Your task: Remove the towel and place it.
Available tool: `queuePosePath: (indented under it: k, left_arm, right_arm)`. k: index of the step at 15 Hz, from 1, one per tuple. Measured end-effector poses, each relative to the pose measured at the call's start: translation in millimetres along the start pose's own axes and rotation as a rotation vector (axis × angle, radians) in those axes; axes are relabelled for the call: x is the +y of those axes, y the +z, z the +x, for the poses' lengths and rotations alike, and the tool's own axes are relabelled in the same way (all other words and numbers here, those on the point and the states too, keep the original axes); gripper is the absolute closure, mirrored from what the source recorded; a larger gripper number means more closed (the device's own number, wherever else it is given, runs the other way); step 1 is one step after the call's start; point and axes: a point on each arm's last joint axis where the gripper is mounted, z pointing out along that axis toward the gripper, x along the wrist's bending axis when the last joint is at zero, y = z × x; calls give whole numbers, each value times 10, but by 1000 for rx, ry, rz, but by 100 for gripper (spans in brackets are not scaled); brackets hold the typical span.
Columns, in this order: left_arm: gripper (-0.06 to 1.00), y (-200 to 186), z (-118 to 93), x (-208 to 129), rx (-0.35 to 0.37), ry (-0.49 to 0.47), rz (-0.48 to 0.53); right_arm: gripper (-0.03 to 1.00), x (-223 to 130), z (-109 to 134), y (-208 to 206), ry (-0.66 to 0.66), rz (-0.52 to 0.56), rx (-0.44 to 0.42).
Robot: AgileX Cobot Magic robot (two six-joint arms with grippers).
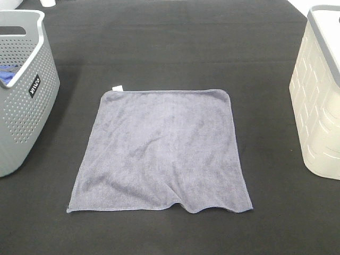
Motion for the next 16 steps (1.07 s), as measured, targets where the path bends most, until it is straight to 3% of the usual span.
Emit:
queuePosePath:
  k: [16]
  left_arm:
    - [25, 0, -4, 0, 0, -4, 0]
  right_arm:
    - [35, 2, 13, 1, 21, -1, -9]
